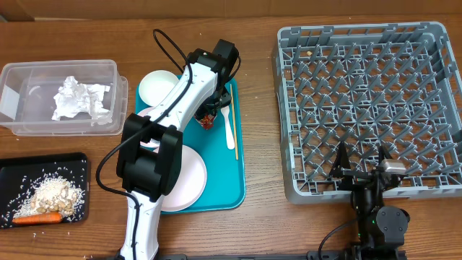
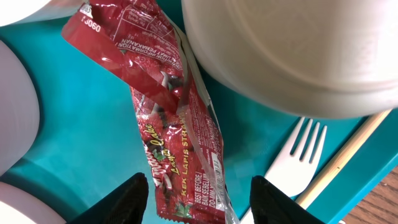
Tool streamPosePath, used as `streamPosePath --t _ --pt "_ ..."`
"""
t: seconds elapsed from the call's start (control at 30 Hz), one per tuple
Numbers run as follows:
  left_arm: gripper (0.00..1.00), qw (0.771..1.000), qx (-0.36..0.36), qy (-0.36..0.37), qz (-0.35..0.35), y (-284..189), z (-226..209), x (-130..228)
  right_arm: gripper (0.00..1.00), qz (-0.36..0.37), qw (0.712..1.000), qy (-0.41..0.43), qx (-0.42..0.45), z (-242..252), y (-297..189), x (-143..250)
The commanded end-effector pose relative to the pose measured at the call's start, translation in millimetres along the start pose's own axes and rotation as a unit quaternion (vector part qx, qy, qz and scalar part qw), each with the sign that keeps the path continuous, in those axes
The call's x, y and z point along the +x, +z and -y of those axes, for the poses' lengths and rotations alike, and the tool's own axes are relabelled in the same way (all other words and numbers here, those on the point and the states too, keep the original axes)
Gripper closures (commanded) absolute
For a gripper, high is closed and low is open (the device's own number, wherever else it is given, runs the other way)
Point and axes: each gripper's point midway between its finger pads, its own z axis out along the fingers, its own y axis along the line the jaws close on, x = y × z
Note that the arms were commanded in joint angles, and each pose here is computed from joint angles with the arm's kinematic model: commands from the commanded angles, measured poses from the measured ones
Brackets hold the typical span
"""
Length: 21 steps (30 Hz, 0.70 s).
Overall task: Sort waste into correct bins and load items into the dishwasher
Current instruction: 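Reach the left gripper to the red wrapper on the teal tray and grasp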
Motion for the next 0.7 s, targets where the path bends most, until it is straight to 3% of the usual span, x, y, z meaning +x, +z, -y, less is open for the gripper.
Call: streamPosePath --t 0.0,0.3,0.47,0.57,0.67 --pt "0.51 1.0 -0.013 -0.002 0.005 6.0 -1.4 0.9 0.0 0.0 1.0 -0.001 0.001 0.4 0.2 2.6" --pt "0.96 1.0 -0.028 0.006 -0.009 5.0 -6.7 10.7 0.0 0.0 1.0 -0.001 0.001 0.4 0.2 2.6" --pt "0.96 0.998 -0.045 0.011 -0.034 -5.5 -19.3 21.5 0.0 0.0 1.0 -0.001 0.001 0.4 0.2 2.6" --pt "0.96 0.999 -0.026 0.008 -0.038 -40.4 -27.5 25.3 0.0 0.0 1.0 -0.001 0.001 0.4 0.2 2.6" --pt "0.96 1.0 0.03 0.007 0.003 -95.3 -31.3 15.3 0.0 0.0 1.0 -0.001 0.001 0.4 0.2 2.6"
